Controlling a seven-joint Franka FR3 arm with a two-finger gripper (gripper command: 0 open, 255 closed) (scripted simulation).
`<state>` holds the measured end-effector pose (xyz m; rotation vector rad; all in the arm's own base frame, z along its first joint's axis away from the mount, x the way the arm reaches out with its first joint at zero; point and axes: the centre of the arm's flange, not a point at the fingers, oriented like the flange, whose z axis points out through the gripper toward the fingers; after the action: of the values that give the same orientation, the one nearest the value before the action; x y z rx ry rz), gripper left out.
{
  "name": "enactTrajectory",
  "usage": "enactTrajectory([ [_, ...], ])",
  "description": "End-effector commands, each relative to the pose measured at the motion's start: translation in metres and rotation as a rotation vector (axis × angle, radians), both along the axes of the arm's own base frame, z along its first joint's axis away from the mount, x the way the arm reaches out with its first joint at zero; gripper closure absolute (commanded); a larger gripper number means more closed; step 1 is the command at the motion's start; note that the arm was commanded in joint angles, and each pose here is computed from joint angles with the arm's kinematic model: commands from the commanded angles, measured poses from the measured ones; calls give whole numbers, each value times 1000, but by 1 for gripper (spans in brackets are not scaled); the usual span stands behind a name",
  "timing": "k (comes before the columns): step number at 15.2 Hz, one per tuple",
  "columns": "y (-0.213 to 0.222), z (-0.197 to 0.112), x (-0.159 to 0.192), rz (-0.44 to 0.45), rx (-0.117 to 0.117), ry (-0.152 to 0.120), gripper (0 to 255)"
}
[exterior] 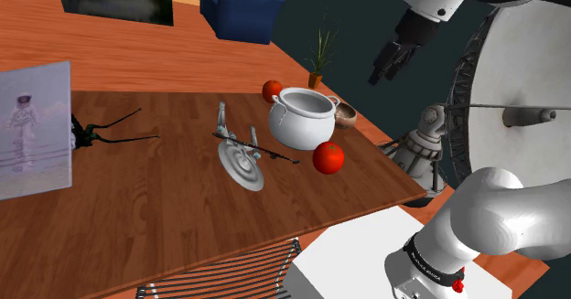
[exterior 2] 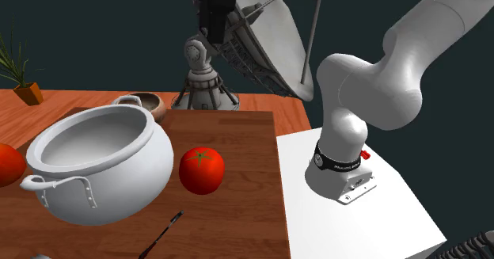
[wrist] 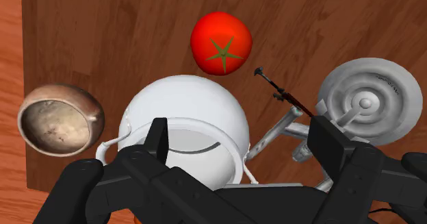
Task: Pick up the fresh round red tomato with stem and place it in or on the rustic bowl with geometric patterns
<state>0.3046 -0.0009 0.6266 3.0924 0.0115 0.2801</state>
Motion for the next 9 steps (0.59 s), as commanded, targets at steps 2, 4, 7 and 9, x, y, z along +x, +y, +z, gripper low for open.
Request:
enactTrajectory([
  [2,3,-9,14,41,-16,35,0],
  [4,11,-29,40,123,-49,105,0],
  [7,24,-62,75,246,-97,211,0],
  [9,35,-86,96,329,-130,281,0],
])
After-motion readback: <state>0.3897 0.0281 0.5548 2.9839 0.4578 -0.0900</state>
